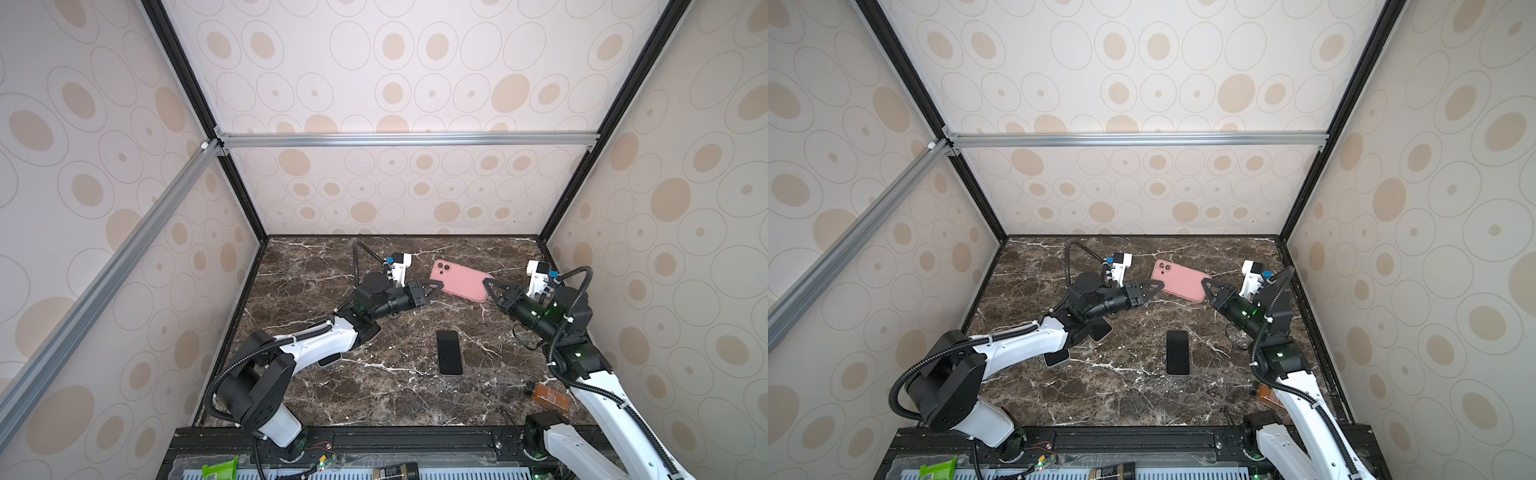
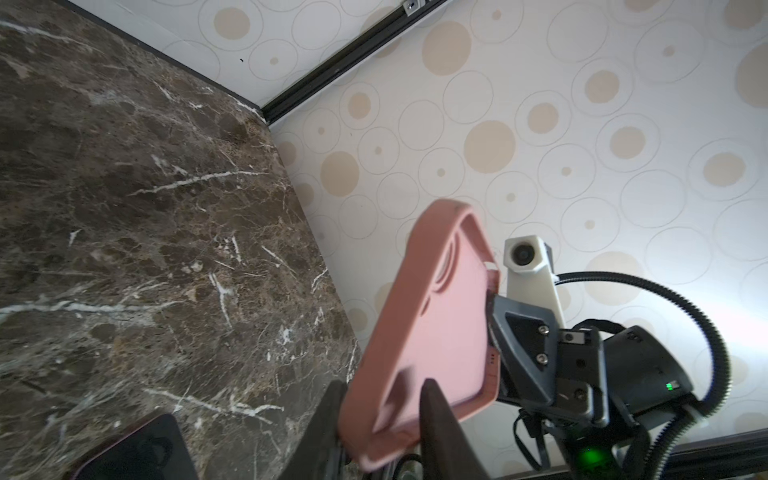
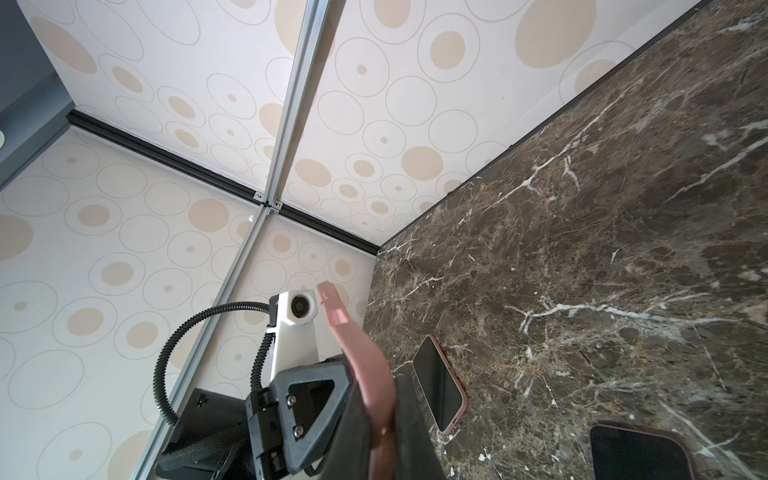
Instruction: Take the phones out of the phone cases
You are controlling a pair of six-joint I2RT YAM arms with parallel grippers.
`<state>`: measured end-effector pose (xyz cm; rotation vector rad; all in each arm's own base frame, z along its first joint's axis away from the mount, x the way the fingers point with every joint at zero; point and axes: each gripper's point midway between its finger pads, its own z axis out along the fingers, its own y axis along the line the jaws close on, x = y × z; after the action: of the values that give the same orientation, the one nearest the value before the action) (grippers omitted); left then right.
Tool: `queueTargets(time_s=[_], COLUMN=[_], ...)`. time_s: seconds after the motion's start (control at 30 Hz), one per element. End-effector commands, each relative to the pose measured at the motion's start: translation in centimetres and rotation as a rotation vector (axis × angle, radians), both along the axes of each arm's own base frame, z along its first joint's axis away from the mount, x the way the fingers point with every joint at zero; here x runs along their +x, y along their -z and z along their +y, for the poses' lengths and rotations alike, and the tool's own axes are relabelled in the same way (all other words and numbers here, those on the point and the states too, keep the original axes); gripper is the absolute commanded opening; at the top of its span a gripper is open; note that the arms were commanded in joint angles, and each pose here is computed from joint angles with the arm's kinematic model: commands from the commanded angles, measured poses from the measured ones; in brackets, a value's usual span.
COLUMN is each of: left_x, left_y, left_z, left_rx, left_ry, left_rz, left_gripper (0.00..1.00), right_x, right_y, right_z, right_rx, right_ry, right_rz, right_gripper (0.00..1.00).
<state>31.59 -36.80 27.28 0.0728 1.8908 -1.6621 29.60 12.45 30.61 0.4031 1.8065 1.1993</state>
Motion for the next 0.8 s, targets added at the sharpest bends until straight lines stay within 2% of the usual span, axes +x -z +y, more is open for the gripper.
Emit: queueTargets(time_s=[0.0, 0.13, 0.23, 0.33, 0.43, 0.47, 0.6, 0.63, 0.7, 0.77], left_x=[0.1, 0.0, 0.3, 0.7, 1.7, 2.0, 2.7, 2.8, 2.8, 2.8], left_y=[-4.1, -4.8, -4.9, -4.7, -3.8, -3.3, -0.6, -0.2, 0.7, 1.4], left_z=[0.0, 0.5, 1.0, 1.5, 1.9, 2.0, 2.6, 2.6, 2.8, 3.1], left_rx=[-0.07, -0.065, -0.033, 0.017, 0.141, 0.199, 0.435, 0.479, 0.559, 0.624], left_ry=[0.0, -0.019, -0.045, -0.065, -0.109, -0.118, -0.114, -0.103, -0.083, -0.06], left_rz=[-0.101, -0.132, -0.144, -0.146, -0.14, -0.136, -0.098, -0.092, -0.082, -0.079], left_gripper=[0.19, 0.08, 0.0, 0.0, 0.0, 0.0, 0.0, 0.0, 0.0, 0.0], right_x=[-0.2, -0.2, -0.3, -0.4, -0.7, -0.7, -0.4, -0.5, -0.4, -0.8], right_y=[-0.5, 0.5, 1.2, 1.3, 1.0, 1.0, 0.7, 0.7, 0.5, 0.2], right_z=[-0.2, -0.3, -0.7, -1.5, -2.8, -3.1, -3.8, -3.6, -3.0, -1.0], right_rx=[0.012, -0.017, -0.061, -0.124, -0.254, -0.309, -0.491, -0.529, -0.601, -0.655], right_ry=[0.015, 0.022, 0.04, 0.072, 0.12, 0.129, 0.118, 0.092, 0.023, -0.133], right_rz=[-0.024, -0.007, 0.002, -0.011, -0.026, -0.032, -0.063, -0.067, -0.076, -0.118], right_gripper=[0.0, 0.0, 0.05, 0.23, 0.48, 0.52, 0.57, 0.63, 0.65, 0.63])
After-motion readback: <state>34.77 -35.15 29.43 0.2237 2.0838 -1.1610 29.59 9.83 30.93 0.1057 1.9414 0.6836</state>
